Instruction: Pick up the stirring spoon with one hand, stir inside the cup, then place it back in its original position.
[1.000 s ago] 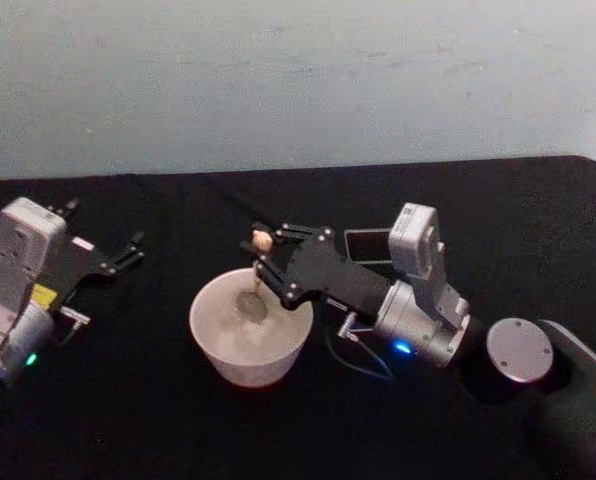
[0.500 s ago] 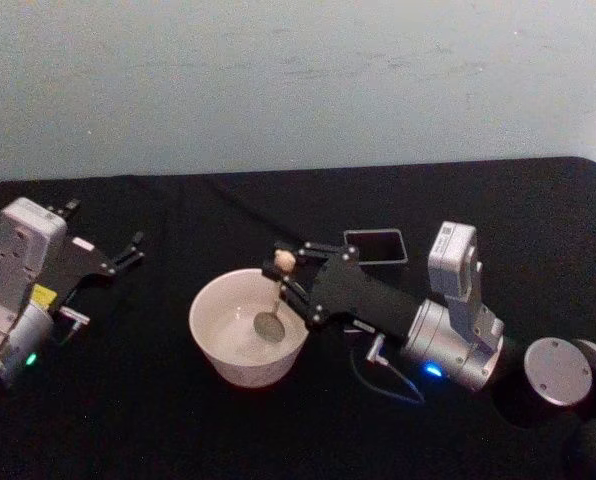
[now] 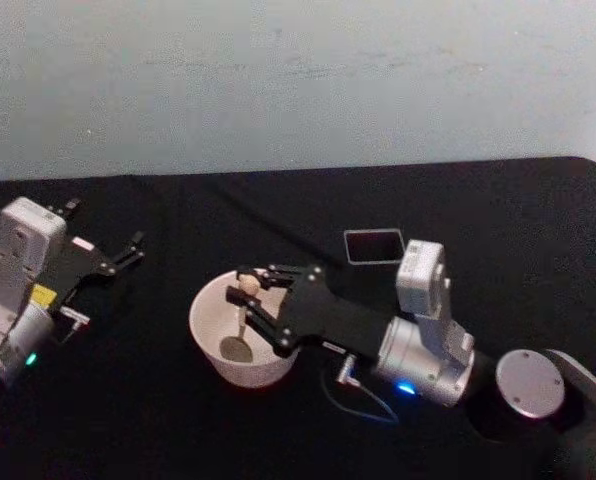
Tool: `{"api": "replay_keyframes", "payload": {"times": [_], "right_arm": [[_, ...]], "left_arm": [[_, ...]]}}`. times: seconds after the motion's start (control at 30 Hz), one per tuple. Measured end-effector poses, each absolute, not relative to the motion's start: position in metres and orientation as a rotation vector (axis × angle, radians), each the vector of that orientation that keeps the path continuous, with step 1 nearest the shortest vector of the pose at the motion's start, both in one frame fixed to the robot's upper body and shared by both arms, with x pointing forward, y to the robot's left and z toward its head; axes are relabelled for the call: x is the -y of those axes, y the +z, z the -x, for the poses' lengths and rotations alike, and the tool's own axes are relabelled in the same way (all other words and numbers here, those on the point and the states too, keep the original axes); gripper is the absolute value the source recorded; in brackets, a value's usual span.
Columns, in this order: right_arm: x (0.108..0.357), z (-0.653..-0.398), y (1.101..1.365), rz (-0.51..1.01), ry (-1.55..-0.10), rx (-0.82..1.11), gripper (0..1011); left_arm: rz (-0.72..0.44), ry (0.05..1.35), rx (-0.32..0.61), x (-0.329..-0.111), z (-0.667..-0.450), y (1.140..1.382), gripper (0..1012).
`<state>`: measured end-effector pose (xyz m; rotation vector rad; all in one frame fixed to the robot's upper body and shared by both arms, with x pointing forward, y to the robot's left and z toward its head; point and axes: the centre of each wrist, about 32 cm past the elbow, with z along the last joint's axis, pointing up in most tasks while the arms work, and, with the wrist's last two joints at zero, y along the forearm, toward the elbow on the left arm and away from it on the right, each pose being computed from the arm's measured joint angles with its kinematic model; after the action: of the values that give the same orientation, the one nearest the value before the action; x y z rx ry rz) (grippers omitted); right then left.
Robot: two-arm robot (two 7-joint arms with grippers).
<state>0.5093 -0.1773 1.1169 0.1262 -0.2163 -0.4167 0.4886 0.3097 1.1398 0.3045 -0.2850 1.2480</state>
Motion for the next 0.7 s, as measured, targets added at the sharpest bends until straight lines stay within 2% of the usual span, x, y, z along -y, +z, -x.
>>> {"api": "replay_keyframes", "payload": {"times": [0.23,0.7], "right_arm": [[0.166,-0.522,1.116,-0.125,-0.462,0.229,214],[0.173,-0.535,1.116,-0.11,-0.524,0.246,214]], "left_arm": [[-0.304,1.248,0.285,-0.31,-0.489,1.14,1001],[-0.304,1.248,0.285,-0.31,-0.489,1.14,1001]]}}
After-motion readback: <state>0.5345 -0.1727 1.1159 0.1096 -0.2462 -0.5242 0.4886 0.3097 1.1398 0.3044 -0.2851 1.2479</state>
